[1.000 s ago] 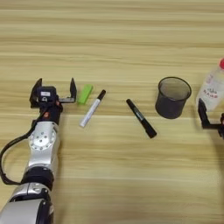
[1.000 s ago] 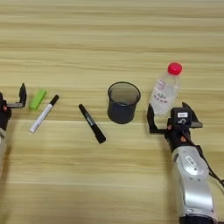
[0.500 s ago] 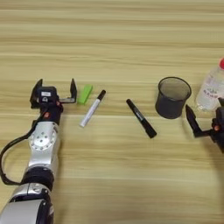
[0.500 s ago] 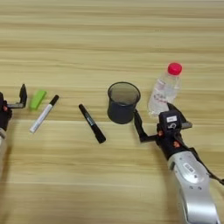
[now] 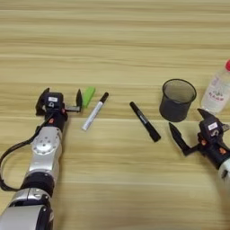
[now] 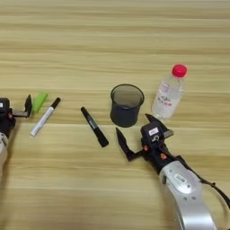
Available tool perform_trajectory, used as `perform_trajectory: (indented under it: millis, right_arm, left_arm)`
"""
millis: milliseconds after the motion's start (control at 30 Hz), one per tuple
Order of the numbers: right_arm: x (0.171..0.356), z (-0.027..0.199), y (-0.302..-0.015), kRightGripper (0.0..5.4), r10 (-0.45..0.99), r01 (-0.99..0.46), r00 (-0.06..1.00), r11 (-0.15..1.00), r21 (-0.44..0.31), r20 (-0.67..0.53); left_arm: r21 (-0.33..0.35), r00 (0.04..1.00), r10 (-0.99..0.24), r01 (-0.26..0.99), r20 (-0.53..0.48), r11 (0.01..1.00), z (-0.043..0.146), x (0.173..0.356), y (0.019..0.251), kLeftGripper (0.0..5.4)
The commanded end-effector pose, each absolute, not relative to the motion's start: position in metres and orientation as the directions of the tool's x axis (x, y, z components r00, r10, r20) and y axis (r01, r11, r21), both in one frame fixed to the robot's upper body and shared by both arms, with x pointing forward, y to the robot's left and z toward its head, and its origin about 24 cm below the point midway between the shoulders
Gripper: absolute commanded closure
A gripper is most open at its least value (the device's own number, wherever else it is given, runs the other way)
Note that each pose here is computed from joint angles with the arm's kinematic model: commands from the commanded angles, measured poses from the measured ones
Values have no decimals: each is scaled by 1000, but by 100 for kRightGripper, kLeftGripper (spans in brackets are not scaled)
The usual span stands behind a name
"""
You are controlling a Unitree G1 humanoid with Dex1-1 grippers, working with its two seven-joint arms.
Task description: Move the objects on the table
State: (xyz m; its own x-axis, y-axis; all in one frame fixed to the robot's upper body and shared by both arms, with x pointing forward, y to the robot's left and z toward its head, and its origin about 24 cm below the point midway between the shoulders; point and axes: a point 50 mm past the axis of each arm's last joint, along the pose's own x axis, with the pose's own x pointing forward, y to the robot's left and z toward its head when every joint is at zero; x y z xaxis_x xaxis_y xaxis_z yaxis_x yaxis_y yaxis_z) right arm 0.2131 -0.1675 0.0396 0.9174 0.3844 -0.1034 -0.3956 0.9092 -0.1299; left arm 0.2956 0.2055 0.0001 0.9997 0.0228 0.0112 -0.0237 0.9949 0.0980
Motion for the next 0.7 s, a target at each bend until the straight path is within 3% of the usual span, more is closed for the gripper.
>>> perform_trajectory:
  millis: [33,700]
  right_arm:
    - [225,40,-170,2,366,-377,925,916,-139,-99]
    - [259,40,-172,2,393,-403,915,901,-159,-94]
  left_arm:
    - [109,1000,16,-15,-6,994,0,297,206,0]
    - [107,1000,16,-16,1,994,0,297,206,0]
